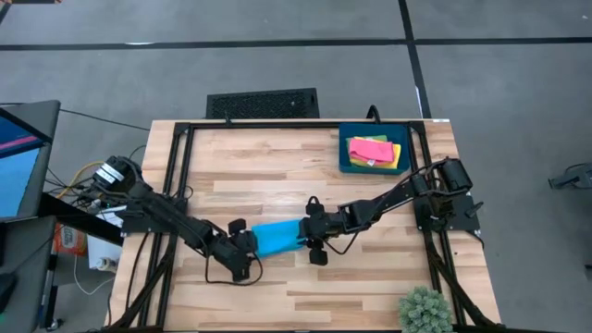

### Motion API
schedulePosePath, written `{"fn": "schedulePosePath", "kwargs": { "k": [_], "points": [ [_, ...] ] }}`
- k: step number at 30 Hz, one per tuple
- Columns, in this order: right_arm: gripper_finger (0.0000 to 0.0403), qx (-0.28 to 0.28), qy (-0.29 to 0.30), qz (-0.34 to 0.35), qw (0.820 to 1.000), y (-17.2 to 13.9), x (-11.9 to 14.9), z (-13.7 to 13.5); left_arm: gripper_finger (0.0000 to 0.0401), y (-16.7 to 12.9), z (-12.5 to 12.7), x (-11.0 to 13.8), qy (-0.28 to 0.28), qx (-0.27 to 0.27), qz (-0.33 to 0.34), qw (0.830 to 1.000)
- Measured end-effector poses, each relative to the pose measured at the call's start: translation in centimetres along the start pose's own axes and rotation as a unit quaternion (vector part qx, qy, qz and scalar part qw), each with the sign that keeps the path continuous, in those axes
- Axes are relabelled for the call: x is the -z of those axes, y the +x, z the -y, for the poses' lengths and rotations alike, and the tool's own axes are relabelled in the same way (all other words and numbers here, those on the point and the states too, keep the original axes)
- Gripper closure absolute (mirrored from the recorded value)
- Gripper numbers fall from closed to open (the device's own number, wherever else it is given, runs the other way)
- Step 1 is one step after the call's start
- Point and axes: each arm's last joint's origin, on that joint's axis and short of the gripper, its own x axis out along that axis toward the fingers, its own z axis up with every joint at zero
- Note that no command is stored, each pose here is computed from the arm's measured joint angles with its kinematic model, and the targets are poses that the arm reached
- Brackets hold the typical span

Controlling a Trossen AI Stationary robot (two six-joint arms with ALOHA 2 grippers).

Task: Fold microfiber towels
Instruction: Fold the light blue microfiber towel

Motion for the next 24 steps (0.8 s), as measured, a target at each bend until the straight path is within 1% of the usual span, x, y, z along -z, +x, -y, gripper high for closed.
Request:
{"fn": "schedulePosePath", "kwargs": {
  "k": [4,7,9,15,17,20,24],
  "points": [
    [0.0295,0.0,0.0,0.0,1.0,0.0,0.0,0.0,0.0237,-0.2,0.57,0.24,-0.039,0.014,-0.001,0.999],
    [0.0295,0.0,0.0,0.001,1.0,0.0,-0.01,0.0,0.0237,-0.34,0.87,0.45,-0.037,0.012,0.004,0.999],
    [0.0295,0.001,0.0,0.0,1.0,0.01,0.0,0.0,0.0237,-0.37,0.89,0.47,-0.022,0.004,0.011,1.0],
    [0.0295,0.001,0.001,0.001,1.0,0.01,-0.01,0.0,0.0237,-0.34,0.8,0.42,0.034,0.003,0.011,0.999],
    [0.0295,0.001,0.001,0.001,1.0,0.01,-0.01,0.0,0.0237,-0.34,0.83,0.44,0.058,0.004,0.01,0.998],
    [0.0295,0.001,0.001,0.001,1.0,0.01,-0.01,0.0,0.0237,-0.42,1.0,0.57,0.108,0.004,0.012,0.994],
    [0.0295,0.001,0.002,0.001,1.0,0.02,0.0,0.01,0.0237,-0.47,0.94,0.52,0.157,-0.025,0.029,0.987]
  ]
}}
